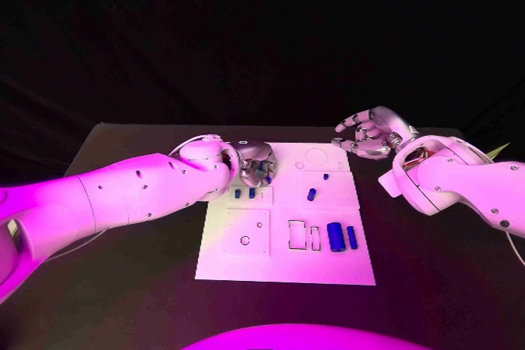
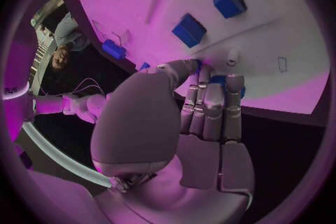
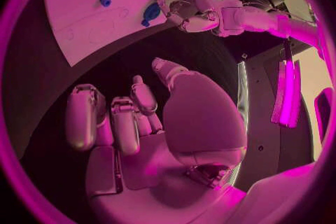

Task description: Assemble the parts on the task board

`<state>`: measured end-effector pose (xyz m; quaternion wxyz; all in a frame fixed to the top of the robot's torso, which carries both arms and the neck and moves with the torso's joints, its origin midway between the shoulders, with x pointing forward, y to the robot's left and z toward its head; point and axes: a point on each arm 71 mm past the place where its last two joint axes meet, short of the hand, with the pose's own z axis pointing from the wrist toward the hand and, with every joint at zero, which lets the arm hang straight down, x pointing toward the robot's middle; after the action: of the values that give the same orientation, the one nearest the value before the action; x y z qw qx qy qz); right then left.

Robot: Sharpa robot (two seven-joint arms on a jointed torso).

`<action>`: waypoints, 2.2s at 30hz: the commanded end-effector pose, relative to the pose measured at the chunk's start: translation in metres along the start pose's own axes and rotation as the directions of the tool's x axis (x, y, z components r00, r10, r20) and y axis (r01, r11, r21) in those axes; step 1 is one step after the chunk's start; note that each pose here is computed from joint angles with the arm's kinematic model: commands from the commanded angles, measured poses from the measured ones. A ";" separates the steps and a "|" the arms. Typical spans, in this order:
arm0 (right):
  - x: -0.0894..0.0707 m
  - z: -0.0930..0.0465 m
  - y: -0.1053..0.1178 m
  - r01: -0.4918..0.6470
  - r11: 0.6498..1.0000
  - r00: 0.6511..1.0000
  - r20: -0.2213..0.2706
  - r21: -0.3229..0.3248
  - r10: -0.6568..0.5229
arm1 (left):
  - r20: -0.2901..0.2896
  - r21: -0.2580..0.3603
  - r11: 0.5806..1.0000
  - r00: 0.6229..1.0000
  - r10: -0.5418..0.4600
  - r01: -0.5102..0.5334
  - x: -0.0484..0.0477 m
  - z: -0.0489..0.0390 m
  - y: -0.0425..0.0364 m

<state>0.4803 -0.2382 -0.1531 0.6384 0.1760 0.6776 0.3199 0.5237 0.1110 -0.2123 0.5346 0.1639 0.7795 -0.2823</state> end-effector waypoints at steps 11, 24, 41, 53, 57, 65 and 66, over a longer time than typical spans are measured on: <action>0.000 0.000 0.001 0.006 1.000 1.000 0.002 -0.016 -0.006 | 0.072 0.016 0.992 0.990 -0.124 0.123 -0.0221 -0.0207 0.0037; -0.001 -0.001 0.000 0.006 1.000 1.000 0.002 -0.013 -0.006 | 0.036 -0.058 0.988 0.989 -0.144 0.146 -0.0231 -0.0387 0.0320; 0.000 0.000 0.001 0.007 1.000 1.000 0.001 -0.016 -0.007 | -0.014 -0.102 0.985 0.990 -0.144 0.141 -0.0163 -0.0386 0.0458; 0.000 0.000 0.001 0.007 1.000 1.000 0.002 -0.016 -0.007 | -0.021 -0.093 0.985 0.989 -0.149 0.147 -0.0124 -0.0357 0.0446; 0.000 0.001 0.001 0.008 1.000 1.000 0.001 -0.016 -0.007 | -0.018 -0.087 0.985 0.988 -0.152 0.150 -0.0121 -0.0353 0.0439; 0.000 0.001 0.001 0.008 1.000 1.000 0.002 -0.015 -0.008 | -0.019 -0.080 0.985 0.988 -0.155 0.153 -0.0117 -0.0344 0.0423; 0.000 0.001 0.001 0.008 1.000 1.000 0.002 -0.015 -0.008 | -0.019 -0.079 0.985 0.988 -0.156 0.154 -0.0117 -0.0343 0.0420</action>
<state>0.4810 -0.2384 -0.1532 0.6390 0.1759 0.6773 0.3192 0.5279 0.1691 -0.2023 0.5151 0.0824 0.8056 -0.2808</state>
